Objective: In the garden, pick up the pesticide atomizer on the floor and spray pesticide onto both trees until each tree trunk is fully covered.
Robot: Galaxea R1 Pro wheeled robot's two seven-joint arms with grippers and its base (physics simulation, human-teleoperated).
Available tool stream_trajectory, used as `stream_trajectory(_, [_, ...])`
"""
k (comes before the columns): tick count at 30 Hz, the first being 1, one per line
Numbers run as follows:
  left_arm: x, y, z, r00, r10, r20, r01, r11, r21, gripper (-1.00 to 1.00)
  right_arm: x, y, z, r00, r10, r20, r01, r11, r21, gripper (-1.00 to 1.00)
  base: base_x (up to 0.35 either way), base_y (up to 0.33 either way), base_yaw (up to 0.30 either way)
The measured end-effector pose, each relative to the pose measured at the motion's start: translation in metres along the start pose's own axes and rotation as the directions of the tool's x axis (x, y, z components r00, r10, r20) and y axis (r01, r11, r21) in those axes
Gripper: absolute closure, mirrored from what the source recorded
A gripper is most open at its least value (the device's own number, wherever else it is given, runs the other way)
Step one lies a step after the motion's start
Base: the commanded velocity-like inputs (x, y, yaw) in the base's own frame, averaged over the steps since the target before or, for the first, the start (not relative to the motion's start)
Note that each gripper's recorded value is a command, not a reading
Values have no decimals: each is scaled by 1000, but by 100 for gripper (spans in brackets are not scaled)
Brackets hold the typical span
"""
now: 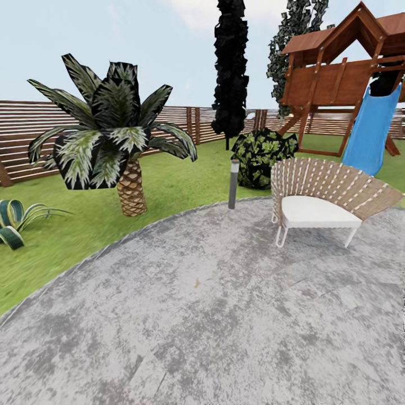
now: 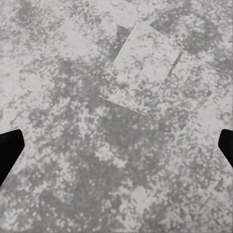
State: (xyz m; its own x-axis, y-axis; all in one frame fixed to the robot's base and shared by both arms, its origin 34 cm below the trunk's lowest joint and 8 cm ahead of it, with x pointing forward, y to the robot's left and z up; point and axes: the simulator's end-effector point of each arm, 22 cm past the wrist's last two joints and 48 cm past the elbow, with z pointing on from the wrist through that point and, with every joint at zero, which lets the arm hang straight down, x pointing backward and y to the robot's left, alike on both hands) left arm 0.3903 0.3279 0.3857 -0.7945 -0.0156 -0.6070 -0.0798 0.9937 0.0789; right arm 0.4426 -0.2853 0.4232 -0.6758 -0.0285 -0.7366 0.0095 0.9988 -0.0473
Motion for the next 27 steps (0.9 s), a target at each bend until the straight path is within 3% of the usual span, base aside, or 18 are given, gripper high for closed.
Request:
stream_trajectory(14, [5, 0, 0, 1000, 2, -13, -2, 1000, 0, -100, 6, 0, 0, 1000, -1, -14, 1, 1000, -1, -100, 0, 309, -243])
stream_trajectory(27, [7, 0, 0, 1000, 2, -16, -2, 1000, -1, -100, 8, 0, 0, 1000, -1, -18, 1, 1000, -1, -100, 0, 32, -289])
